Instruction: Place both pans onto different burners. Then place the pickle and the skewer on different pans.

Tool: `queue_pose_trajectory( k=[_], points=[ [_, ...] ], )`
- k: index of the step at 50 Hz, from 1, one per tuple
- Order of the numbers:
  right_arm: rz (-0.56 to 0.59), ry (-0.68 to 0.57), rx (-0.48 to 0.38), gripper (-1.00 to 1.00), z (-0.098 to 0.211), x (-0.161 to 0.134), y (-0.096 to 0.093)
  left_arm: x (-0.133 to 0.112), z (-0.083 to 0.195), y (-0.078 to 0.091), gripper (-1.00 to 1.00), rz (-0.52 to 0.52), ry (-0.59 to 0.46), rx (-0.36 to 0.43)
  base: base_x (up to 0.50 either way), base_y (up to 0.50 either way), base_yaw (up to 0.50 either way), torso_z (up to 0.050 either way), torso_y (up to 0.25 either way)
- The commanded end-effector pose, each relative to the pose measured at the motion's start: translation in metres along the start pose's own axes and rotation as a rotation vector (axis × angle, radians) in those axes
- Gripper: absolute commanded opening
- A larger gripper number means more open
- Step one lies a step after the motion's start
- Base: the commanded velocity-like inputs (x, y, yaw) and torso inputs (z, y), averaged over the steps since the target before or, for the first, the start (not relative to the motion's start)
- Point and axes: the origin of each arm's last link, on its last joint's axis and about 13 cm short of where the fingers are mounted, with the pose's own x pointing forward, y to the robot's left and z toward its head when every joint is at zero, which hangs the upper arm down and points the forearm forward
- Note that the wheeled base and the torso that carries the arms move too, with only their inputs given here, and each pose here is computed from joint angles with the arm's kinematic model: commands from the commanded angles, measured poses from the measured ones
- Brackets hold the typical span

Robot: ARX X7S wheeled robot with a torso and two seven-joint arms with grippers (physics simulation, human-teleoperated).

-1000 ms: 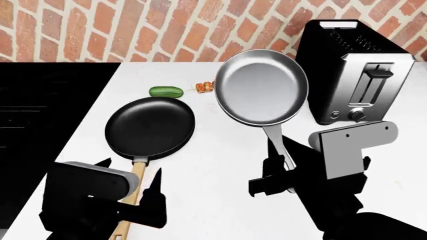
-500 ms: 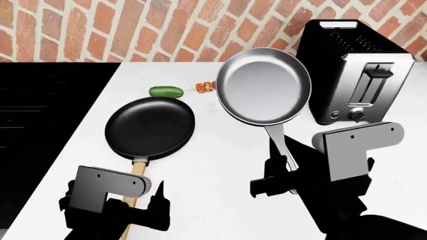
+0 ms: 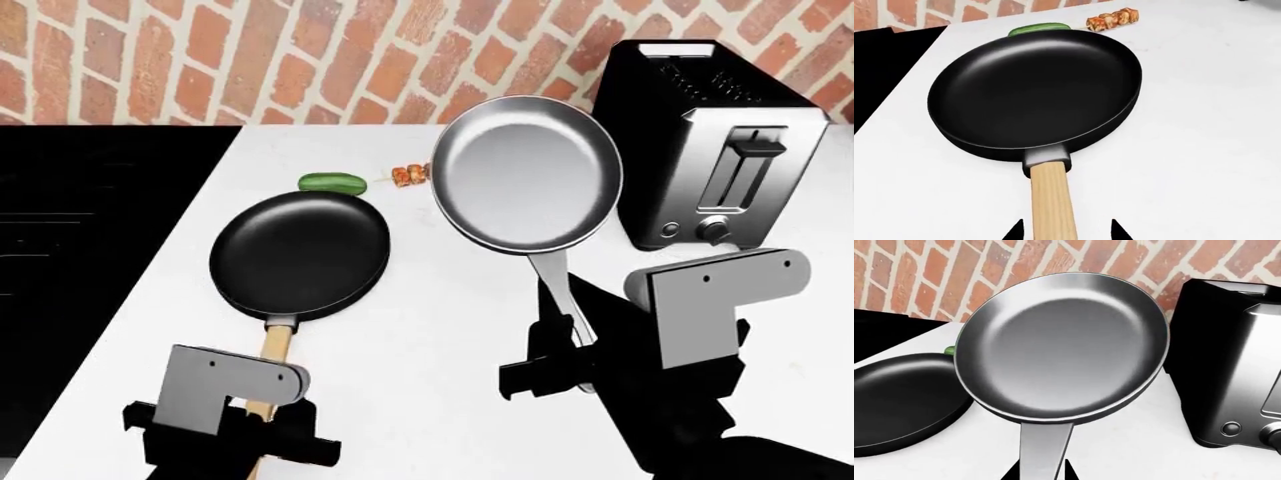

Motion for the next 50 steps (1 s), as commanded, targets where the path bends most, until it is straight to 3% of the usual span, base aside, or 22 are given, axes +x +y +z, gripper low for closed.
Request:
queue_pose_trajectory(
  k=[1,17,31,44,50],
  points=[
    [-0.182,-0.05,0.01,-1.0,0.006,-0.001,0.0,0.002,-0.013,0.004,-1.0,0.06,0.008,0.045,0.0,0.0,0.0,0.0,0.0],
    [-0.19,-0.057,0.016,-1.0,0.007,-0.002,-0.001,0.001,0.0,0.005,-1.0,0.094,-0.161,0.029,0.0,0.0,0.0,0.0,0.001],
    [-0.217,-0.102,0.013,-1.0,0.002,-0.01,-0.004,-0.004,0.015,0.009,-1.0,0.173,-0.242,-0.022,0.0,0.0,0.0,0.001,0.004],
    [-0.202,-0.125,0.005,-1.0,-0.007,-0.014,-0.003,-0.017,0.037,0.009,-1.0,0.165,-0.327,-0.053,0.0,0.0,0.0,0.001,0.004],
    [-0.197,-0.116,0.0,-1.0,-0.013,-0.014,-0.001,-0.01,0.043,0.011,-1.0,0.167,-0.337,-0.061,-0.37,0.07,0.0,0.002,0.004]
  ],
)
